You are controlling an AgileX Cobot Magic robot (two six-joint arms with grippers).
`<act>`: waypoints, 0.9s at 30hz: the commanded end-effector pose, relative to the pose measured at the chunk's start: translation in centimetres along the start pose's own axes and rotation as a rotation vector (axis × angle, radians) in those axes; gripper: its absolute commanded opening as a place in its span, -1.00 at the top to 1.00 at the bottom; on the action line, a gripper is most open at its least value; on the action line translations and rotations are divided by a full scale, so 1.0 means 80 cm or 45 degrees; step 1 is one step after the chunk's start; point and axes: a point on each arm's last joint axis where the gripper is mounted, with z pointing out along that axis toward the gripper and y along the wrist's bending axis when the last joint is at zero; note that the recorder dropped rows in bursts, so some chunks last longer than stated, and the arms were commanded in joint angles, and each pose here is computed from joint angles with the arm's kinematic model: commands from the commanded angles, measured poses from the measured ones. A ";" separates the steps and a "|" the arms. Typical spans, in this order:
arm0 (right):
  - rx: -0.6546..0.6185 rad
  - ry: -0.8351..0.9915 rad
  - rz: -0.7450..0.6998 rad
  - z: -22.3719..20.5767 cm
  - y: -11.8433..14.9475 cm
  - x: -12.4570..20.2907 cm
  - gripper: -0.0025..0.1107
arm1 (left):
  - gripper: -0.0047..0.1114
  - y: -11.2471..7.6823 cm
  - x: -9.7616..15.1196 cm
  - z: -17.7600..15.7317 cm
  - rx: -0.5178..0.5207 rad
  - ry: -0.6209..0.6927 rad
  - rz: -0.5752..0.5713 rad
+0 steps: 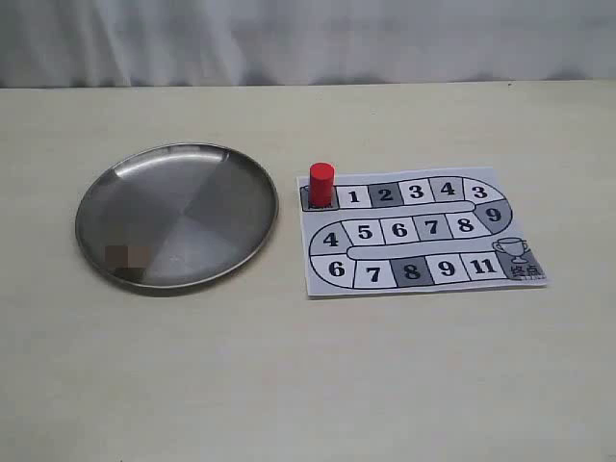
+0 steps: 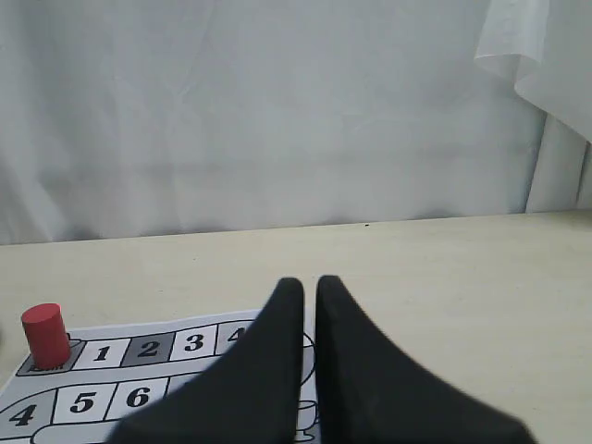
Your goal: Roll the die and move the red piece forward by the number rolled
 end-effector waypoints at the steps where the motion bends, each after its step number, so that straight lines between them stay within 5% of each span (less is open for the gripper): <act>1: 0.005 -0.001 -0.005 -0.001 0.000 0.001 0.88 | 0.92 0.000 0.000 0.000 -0.003 -0.011 -0.002; 27: 0.021 -0.130 -0.005 -0.001 -0.002 -0.011 0.88 | 0.92 0.000 0.000 0.000 -0.003 -0.011 -0.002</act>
